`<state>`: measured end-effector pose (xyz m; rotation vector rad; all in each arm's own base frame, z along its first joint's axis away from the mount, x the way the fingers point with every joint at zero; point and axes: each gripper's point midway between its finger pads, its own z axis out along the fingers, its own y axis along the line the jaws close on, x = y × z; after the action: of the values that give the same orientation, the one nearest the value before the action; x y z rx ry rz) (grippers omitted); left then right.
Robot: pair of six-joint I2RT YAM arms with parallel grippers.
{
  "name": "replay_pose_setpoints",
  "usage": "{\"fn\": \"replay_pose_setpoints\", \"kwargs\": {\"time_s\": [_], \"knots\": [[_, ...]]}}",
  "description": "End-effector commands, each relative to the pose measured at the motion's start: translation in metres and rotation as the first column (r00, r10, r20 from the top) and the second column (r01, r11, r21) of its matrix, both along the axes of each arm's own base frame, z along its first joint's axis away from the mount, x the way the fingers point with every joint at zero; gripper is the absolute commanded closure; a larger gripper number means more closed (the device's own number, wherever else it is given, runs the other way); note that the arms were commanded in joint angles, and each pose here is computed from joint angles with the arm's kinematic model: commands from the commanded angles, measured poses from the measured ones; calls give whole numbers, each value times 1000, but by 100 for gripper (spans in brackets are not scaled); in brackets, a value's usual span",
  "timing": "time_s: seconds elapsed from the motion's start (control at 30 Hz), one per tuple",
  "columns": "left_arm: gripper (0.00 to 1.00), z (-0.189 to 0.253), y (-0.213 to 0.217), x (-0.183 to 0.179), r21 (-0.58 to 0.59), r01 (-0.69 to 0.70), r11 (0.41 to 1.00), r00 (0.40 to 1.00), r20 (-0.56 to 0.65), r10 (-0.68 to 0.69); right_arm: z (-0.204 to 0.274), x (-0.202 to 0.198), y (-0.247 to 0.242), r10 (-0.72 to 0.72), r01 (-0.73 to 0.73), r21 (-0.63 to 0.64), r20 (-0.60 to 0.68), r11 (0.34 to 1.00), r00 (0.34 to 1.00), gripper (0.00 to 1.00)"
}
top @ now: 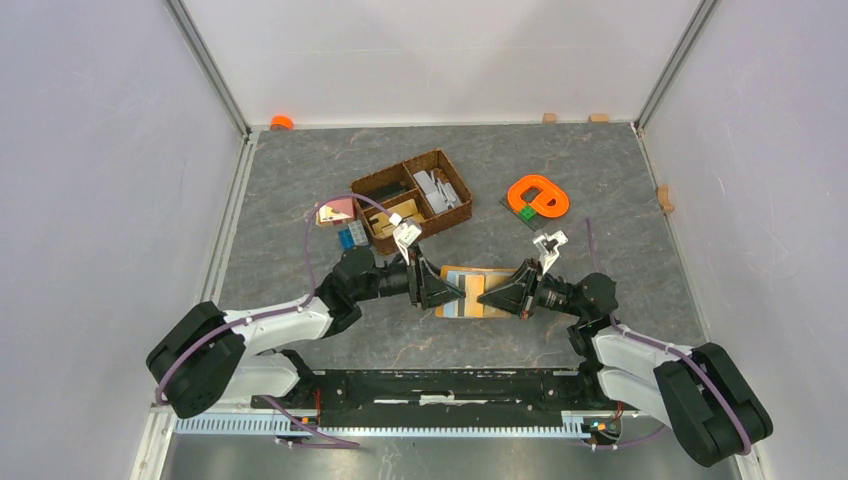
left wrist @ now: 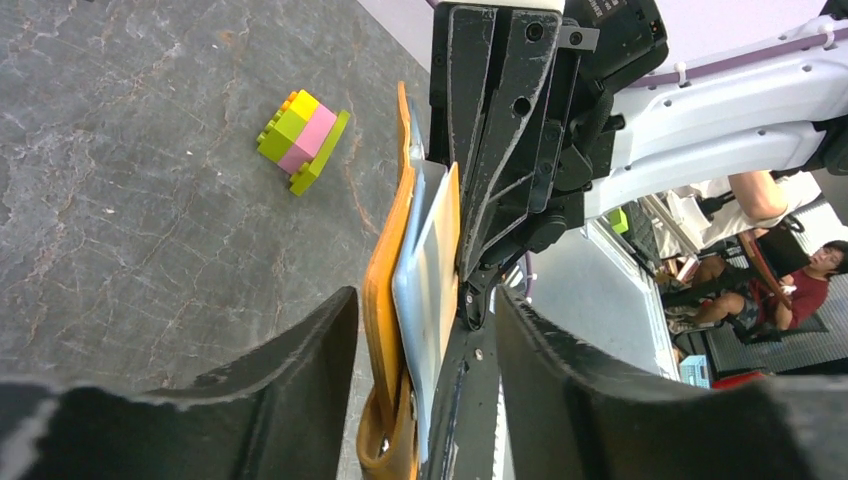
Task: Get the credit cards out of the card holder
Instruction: Remove the credit card from the card holder.
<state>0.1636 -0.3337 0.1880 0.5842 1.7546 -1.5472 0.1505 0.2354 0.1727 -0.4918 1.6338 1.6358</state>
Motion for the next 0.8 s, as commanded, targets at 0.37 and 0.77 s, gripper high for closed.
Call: {"fn": "replay_pose_setpoints", "kwargs": {"time_s": [0.37, 0.77], "knots": [[98, 17, -7, 5, -21, -2, 1000, 998, 65, 4, 23, -2, 1, 14, -19, 49, 94, 999, 996, 100], [98, 37, 8, 2, -102, -32, 994, 993, 113, 43, 17, 11, -11, -75, 72, 43, 81, 996, 994, 100]]}}
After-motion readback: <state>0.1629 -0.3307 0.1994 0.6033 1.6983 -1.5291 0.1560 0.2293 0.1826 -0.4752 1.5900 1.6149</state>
